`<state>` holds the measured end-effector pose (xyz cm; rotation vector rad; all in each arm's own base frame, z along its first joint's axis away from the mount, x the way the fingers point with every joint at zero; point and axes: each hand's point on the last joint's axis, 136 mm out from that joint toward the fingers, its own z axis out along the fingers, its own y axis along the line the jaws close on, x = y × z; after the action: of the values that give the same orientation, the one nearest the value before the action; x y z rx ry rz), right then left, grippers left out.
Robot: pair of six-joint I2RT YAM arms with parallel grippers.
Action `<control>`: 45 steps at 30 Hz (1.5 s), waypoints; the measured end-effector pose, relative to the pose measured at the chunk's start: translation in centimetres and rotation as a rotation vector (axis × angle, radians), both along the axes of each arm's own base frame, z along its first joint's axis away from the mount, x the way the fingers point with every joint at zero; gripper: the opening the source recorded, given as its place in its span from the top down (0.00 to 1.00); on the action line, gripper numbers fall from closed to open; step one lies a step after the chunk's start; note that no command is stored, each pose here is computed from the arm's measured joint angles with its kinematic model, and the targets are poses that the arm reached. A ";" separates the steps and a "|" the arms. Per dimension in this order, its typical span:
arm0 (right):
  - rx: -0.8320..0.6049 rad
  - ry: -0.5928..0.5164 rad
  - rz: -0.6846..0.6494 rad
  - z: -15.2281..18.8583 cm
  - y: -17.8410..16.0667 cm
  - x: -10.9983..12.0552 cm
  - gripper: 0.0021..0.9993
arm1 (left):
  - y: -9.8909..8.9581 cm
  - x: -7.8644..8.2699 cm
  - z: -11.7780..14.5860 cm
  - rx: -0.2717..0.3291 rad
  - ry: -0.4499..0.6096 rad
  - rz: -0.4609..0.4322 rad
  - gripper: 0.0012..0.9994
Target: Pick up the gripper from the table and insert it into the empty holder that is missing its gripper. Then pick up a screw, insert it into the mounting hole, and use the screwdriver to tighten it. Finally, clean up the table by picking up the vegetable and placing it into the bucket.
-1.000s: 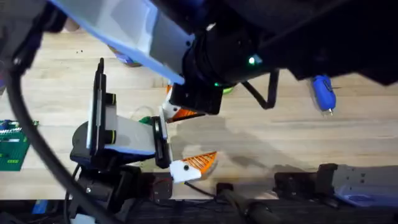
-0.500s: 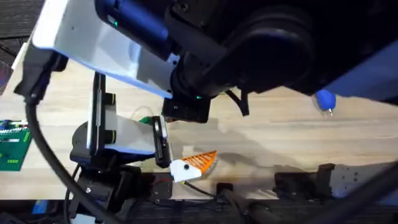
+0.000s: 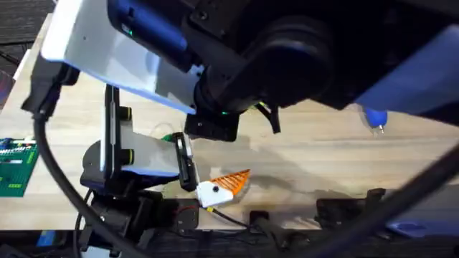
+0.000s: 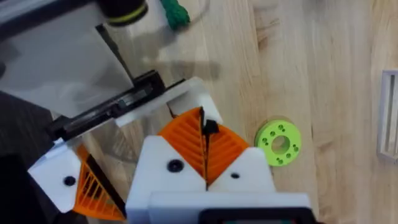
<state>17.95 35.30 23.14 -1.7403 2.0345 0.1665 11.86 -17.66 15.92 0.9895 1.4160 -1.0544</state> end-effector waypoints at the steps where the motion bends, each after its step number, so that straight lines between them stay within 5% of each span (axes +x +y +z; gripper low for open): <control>1: -0.002 0.001 0.000 -0.1 0.0 0.0 0.99 | 0.0 0.0 0.0 0.000 0.000 0.000 0.01; 25: -0.024 0.011 0.000 -1.4 0.8 0.4 0.98 | 0.0 0.1 0.0 0.000 0.000 0.003 0.01; 33: -0.032 -0.010 -0.015 -1.2 0.4 1.0 0.04 | 0.0 0.1 0.0 0.000 0.000 0.007 0.01; 39: 0.017 -0.001 -0.107 -0.7 0.4 2.4 0.01 | 0.1 0.3 0.0 0.002 -0.003 0.019 0.01; 45: 0.168 0.047 -0.378 0.4 -0.2 7.0 0.01 | 0.1 0.3 0.0 0.002 -0.003 0.019 0.01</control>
<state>24.90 35.09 23.53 -1.2379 2.2681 0.2500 12.18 -17.58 15.92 0.9772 1.4214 -1.0378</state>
